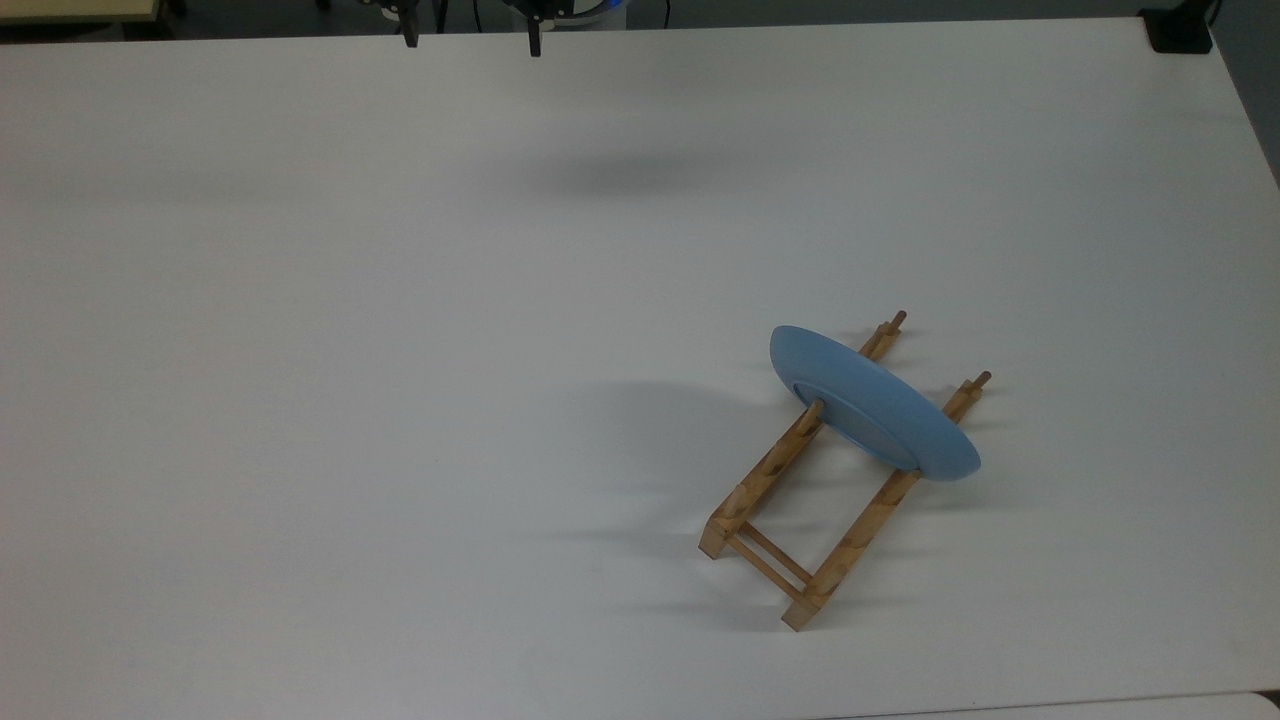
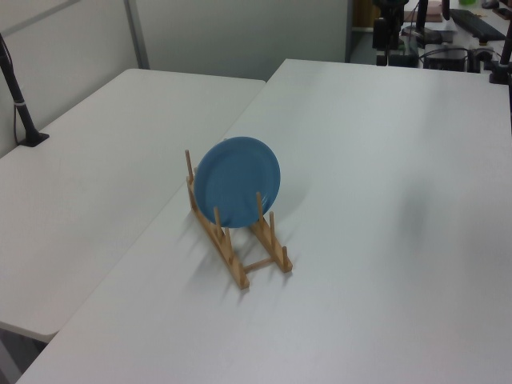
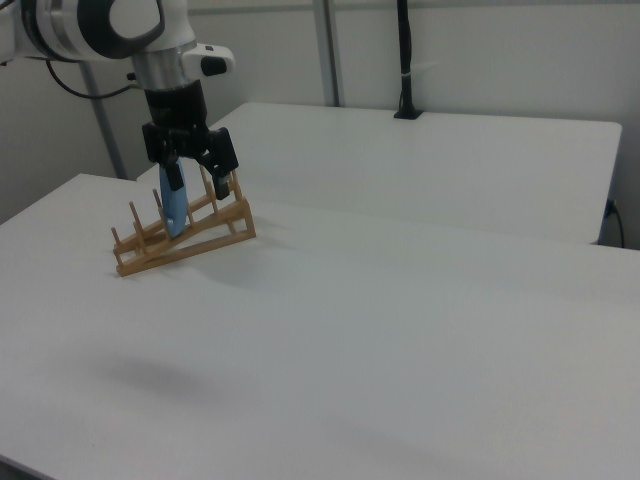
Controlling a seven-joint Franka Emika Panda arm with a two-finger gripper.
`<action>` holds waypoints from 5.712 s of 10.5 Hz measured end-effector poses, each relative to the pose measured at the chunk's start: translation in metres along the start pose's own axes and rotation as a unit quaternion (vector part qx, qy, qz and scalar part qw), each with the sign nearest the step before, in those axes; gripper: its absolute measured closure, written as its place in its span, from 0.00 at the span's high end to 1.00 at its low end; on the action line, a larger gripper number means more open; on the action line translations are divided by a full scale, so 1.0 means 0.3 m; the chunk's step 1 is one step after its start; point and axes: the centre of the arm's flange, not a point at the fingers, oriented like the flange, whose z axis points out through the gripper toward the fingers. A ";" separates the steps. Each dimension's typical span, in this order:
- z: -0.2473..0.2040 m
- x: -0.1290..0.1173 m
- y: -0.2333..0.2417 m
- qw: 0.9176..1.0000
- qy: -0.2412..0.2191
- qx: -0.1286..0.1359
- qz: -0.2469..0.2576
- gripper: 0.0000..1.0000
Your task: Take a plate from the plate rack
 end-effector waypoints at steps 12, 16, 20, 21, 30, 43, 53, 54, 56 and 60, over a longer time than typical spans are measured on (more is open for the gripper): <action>0.020 0.003 0.026 1.000 -0.009 0.000 0.006 1.00; 0.029 0.058 -0.113 0.999 0.024 0.002 -0.024 1.00; 0.000 0.137 -0.428 0.990 0.136 0.007 -0.035 1.00; 0.027 0.154 -0.517 0.987 0.154 -0.008 -0.045 1.00; 0.366 0.269 -1.007 0.952 0.282 -0.119 -0.020 0.78; 0.368 0.293 -1.106 0.939 0.318 -0.130 -0.018 0.38; 0.342 0.302 -1.085 0.937 0.323 -0.130 -0.012 0.04; 0.321 0.300 -1.077 0.936 0.327 -0.129 -0.010 0.04; 0.272 0.288 -1.067 0.934 0.334 -0.126 -0.006 0.04; 0.206 0.267 -1.040 0.933 0.335 -0.133 0.003 0.04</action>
